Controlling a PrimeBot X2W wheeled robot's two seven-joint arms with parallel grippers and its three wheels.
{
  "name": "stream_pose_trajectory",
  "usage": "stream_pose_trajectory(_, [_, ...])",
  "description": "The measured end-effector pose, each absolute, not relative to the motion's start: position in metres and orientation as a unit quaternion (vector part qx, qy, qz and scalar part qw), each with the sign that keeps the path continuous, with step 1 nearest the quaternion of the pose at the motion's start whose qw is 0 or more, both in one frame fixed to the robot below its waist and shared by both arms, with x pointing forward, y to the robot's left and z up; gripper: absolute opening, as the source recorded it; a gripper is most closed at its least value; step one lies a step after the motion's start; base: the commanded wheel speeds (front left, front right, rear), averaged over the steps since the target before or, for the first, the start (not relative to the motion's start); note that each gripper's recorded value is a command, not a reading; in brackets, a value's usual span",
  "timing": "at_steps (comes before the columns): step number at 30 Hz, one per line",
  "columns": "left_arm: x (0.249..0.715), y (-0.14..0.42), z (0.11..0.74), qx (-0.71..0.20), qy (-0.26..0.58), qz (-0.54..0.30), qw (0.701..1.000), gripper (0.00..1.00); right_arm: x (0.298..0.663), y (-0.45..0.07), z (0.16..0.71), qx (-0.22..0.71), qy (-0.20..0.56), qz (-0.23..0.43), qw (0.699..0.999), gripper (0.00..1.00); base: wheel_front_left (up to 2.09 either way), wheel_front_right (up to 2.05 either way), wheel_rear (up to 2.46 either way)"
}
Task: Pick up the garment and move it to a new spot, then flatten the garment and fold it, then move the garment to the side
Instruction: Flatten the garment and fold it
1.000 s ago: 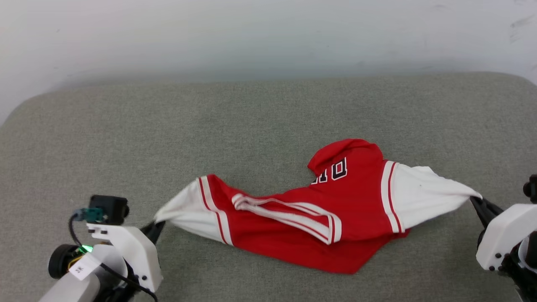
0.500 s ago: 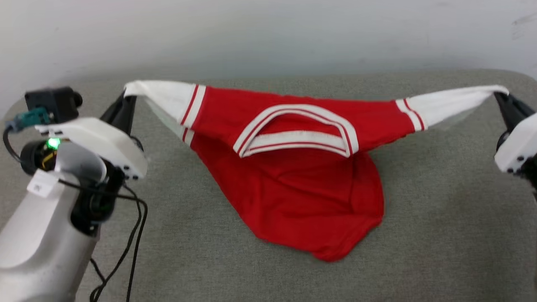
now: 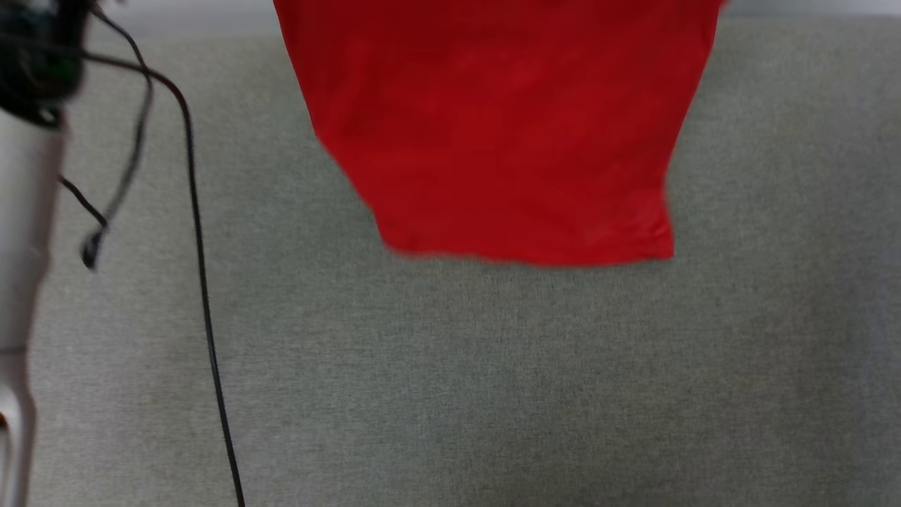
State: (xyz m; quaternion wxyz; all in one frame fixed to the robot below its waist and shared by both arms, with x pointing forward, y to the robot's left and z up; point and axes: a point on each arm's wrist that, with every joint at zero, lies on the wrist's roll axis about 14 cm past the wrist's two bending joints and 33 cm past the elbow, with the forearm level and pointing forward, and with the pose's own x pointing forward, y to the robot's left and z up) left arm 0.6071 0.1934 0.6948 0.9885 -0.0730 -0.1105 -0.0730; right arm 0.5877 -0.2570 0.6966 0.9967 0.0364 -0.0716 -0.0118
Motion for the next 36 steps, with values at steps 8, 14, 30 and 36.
stream_pose_trajectory(8, [0.654, 0.202, 0.728, -0.049, -0.170, -0.063, 0.982, 0.00, 0.630, -0.255, 0.742, 0.007, -0.141, -0.012, 0.990, 0.00, 0.00, 0.00, 0.00])
stream_pose_trajectory(14, [0.680, 0.199, 0.716, -0.050, -0.168, -0.067, 0.982, 0.00, 0.656, -0.253, 0.741, -0.004, -0.146, -0.006, 0.989, 0.00, 0.00, 0.00, 0.00])
stream_pose_trajectory(30, [0.682, 0.210, 0.574, -0.088, -0.036, -0.071, 0.993, 0.00, 0.673, -0.229, 0.573, 0.048, 0.007, 0.026, 0.998, 0.00, 0.00, 0.00, 0.00])
stream_pose_trajectory(36, [0.633, 0.216, 0.523, -0.104, 0.013, -0.064, 0.992, 0.00, 0.624, -0.232, 0.515, 0.065, 0.068, 0.024, 0.995, 0.00, 0.00, 0.00, 0.00])
